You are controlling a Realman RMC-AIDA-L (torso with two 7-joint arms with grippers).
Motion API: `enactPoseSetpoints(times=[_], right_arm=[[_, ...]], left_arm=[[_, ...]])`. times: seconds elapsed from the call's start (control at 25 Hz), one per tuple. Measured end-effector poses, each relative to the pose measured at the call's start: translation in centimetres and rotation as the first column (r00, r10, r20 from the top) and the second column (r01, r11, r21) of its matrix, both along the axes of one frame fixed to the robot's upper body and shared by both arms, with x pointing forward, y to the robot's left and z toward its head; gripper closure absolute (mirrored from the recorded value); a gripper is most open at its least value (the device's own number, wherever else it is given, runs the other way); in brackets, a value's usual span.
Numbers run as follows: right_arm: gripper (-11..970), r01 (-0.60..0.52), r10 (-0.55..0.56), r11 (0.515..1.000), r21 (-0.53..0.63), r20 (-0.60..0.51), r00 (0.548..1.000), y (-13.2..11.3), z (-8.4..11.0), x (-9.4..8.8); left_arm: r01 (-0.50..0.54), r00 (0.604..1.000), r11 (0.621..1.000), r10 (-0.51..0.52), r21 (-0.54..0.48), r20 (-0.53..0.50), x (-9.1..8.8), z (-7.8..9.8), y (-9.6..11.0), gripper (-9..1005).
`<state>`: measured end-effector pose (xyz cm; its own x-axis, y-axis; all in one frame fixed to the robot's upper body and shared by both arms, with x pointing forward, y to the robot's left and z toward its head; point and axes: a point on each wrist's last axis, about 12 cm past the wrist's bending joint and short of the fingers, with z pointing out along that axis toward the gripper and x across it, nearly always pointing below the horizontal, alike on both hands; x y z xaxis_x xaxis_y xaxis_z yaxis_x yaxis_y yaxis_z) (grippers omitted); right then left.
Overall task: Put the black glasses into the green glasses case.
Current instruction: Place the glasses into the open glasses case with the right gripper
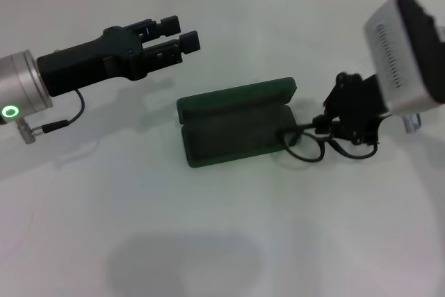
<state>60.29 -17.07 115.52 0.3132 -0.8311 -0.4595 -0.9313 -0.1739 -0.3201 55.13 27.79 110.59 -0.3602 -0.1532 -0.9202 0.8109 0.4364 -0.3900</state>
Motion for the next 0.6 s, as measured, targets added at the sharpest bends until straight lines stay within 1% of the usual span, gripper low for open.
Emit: enactPoseSetpoints(times=[0.04, 0.2, 0.32, 0.48, 0.52, 0.56, 0.6], right_arm=[[883, 0.009, -0.009, 0.999, 0.035, 0.013, 1.0, -0.5, 0.3, -0.2], [885, 0.015, -0.021, 0.994, 0.108, 0.049, 0.999, -1.4, 0.9, -1.0], [885, 0.014, -0.026, 0.99, 0.143, 0.079, 0.997, -1.2, 1.1, -1.3], [884, 0.001, -0.023, 0.984, 0.179, 0.12, 0.993, 0.6, 1.1, -1.2], [884, 0.001, -0.023, 0.984, 0.179, 0.12, 0.993, 0.6, 1.1, -1.2], [884, -0.025, -0.001, 0.987, 0.159, 0.166, 0.986, 2.8, 0.9, -0.7], [884, -0.029, 0.001, 0.987, 0.156, 0.172, 0.985, 3.1, 0.8, -0.6]], left_arm=[[-0.003, 1.0, 1.0, 0.003, -0.004, 0.001, 0.0, 0.0, 0.0, 288], [-0.029, 1.0, 0.999, 0.029, -0.029, 0.011, -0.1, 0.1, 0.4, 288], [-0.062, 0.997, 0.997, 0.064, -0.051, 0.033, -0.4, 0.1, 1.0, 288], [-0.105, 0.991, 0.992, 0.11, -0.069, 0.071, -1.0, 0.1, 1.8, 288], [-0.109, 0.991, 0.992, 0.114, -0.068, 0.074, -1.0, 0.0, 2.0, 288], [-0.113, 0.99, 0.991, 0.118, -0.067, 0.077, -1.0, 0.1, 2.1, 288], [-0.115, 0.99, 0.991, 0.12, -0.064, 0.08, -1.1, 0.1, 2.3, 287]])
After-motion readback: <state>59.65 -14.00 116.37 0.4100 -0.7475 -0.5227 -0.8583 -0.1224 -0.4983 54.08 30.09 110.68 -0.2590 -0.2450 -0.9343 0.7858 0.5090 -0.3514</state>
